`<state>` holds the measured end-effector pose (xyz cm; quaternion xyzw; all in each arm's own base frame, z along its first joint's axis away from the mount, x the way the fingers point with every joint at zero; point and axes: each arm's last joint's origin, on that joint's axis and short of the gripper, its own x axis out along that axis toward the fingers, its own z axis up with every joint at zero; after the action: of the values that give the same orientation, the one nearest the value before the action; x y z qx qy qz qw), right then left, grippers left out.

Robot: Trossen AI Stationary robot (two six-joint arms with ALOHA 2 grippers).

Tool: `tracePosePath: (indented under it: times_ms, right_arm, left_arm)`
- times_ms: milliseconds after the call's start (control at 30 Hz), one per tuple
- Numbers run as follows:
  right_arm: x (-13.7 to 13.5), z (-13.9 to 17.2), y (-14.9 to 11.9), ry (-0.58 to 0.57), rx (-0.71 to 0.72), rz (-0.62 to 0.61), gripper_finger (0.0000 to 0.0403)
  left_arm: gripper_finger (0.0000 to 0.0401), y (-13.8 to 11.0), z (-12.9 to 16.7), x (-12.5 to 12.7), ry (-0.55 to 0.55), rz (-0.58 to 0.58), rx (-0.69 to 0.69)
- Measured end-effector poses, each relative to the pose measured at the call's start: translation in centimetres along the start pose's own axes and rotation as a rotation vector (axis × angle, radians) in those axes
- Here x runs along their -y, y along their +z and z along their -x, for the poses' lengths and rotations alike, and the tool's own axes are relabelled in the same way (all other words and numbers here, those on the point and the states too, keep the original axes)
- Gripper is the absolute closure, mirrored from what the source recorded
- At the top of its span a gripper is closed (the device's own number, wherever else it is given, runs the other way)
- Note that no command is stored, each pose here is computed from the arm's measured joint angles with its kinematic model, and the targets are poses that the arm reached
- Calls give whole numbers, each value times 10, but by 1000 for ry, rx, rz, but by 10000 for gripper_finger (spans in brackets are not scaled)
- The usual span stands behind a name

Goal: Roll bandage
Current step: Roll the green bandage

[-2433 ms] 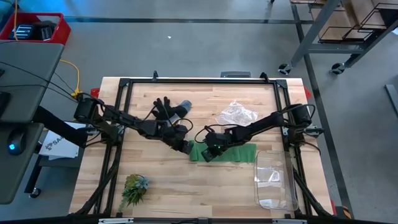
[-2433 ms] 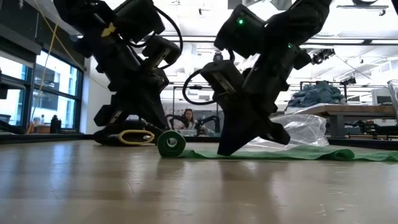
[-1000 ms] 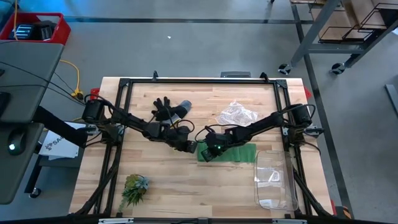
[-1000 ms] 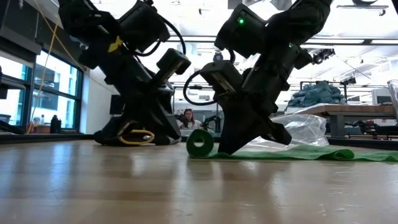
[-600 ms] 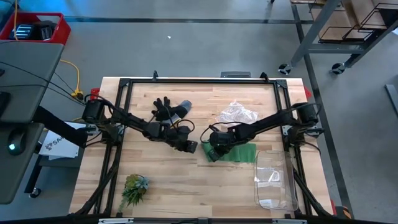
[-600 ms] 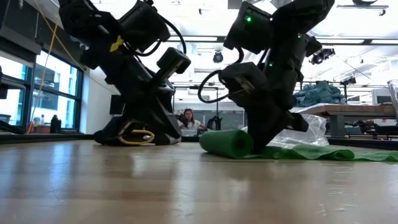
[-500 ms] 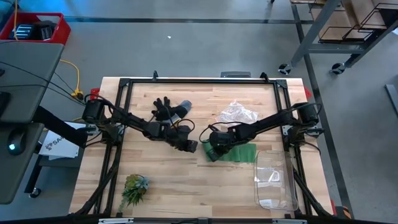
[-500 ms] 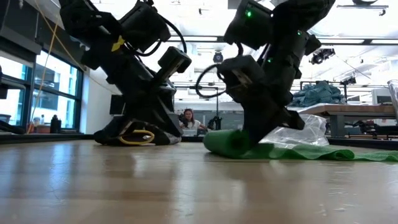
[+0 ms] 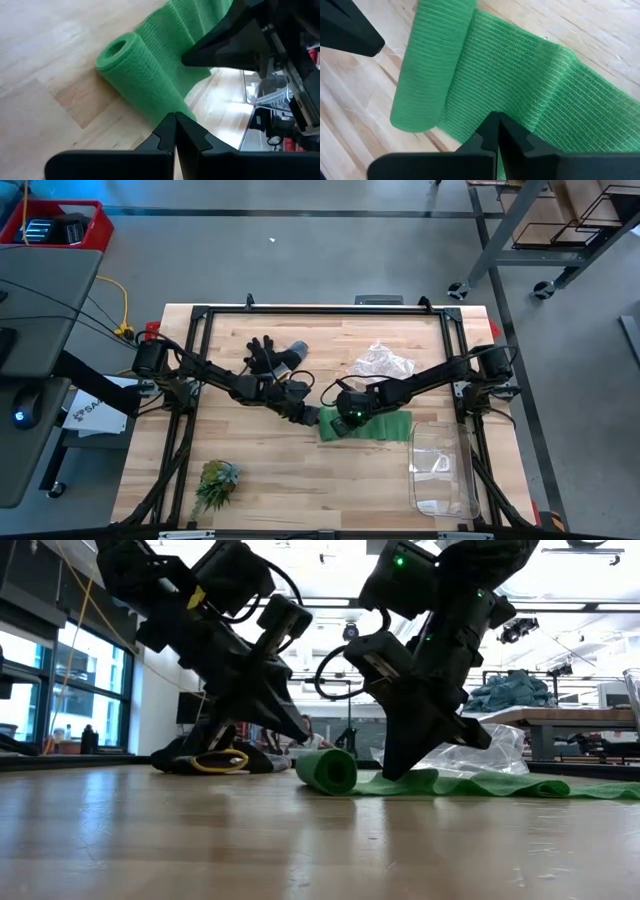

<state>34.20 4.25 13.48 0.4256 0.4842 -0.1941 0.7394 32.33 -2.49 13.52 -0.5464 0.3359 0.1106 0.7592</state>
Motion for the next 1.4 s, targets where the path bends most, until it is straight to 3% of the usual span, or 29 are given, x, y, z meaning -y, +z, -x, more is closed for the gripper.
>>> tracePosePath:
  times_ms: [333, 467, 567, 900, 1200, 1400]
  right_arm:
    - [0, 0, 0, -5, -2, -1, 403]
    - [1, 0, 0, -11, 3, -3, 403]
    - [0, 0, 0, -11, 4, -4, 403]
    - [0, 0, 0, -10, 7, -4, 403]
    - [0, 0, 0, -11, 11, -12, 403]
    - [0, 0, 0, -11, 10, -12, 403]
  left_arm:
    - [401, -12, 14, -19, 282, -3, -74]
    - [401, -14, 4, -21, 261, 29, -57]
    - [401, -11, -5, -18, 186, 43, -24]
    - [401, -8, -22, -22, 133, 125, -20]
    - [401, 7, -24, -3, 84, 47, 48]
    - [401, 11, -7, 15, 12, -12, 48]
